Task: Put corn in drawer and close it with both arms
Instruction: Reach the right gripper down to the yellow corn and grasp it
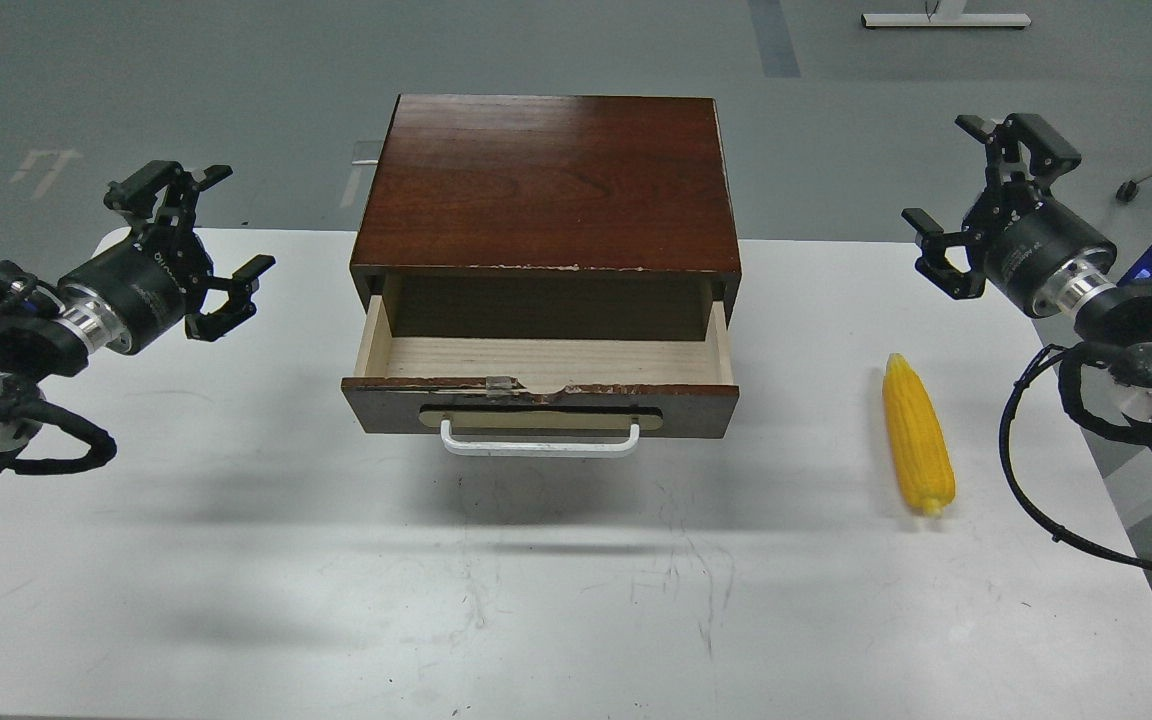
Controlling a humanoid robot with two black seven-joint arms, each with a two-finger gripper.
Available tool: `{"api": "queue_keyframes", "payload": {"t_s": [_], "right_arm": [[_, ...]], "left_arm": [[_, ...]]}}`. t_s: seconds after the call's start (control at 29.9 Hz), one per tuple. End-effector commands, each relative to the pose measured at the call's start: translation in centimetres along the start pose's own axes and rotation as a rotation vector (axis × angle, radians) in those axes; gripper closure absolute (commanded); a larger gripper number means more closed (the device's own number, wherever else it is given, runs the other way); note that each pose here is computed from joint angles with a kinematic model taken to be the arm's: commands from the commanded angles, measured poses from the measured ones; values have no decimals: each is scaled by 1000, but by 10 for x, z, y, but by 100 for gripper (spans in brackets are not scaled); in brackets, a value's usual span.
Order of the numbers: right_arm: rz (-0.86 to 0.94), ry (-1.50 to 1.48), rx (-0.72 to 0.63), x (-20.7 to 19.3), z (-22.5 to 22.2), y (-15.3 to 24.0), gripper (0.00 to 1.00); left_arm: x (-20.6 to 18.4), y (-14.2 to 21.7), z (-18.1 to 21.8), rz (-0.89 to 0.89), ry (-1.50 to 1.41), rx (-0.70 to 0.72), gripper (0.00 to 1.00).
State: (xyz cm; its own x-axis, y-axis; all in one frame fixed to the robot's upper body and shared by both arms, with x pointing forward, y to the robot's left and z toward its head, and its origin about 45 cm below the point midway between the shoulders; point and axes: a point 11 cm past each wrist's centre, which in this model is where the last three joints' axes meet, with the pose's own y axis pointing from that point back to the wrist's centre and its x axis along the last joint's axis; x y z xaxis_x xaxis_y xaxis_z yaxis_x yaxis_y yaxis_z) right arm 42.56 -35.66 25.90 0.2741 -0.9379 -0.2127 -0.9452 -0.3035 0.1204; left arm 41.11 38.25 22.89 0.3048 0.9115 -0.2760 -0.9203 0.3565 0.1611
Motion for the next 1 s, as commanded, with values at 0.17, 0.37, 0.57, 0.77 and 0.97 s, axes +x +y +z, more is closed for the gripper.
{"api": "queue_keyframes", "payload": {"t_s": [0.17,0.37,0.57,0.77,0.97], "right_arm": [[19,702,-166,35,-2,27,0],[-35,1241,-277,50,21,44,0],[-221,1634,-320,46,61,59,0],[-296,1625,-392,45,101,71,1],[-330,1548,-455,38,150,83,1]], "left_arm": [[-16,-11,-15,-32,35,8,1],[-14,-11,-17,-19,37,11,1],[-20,-15,-22,-31,49,12,1],[-18,-13,-25,-25,53,18,1],[-15,-9,-32,-15,58,30,1]]}}
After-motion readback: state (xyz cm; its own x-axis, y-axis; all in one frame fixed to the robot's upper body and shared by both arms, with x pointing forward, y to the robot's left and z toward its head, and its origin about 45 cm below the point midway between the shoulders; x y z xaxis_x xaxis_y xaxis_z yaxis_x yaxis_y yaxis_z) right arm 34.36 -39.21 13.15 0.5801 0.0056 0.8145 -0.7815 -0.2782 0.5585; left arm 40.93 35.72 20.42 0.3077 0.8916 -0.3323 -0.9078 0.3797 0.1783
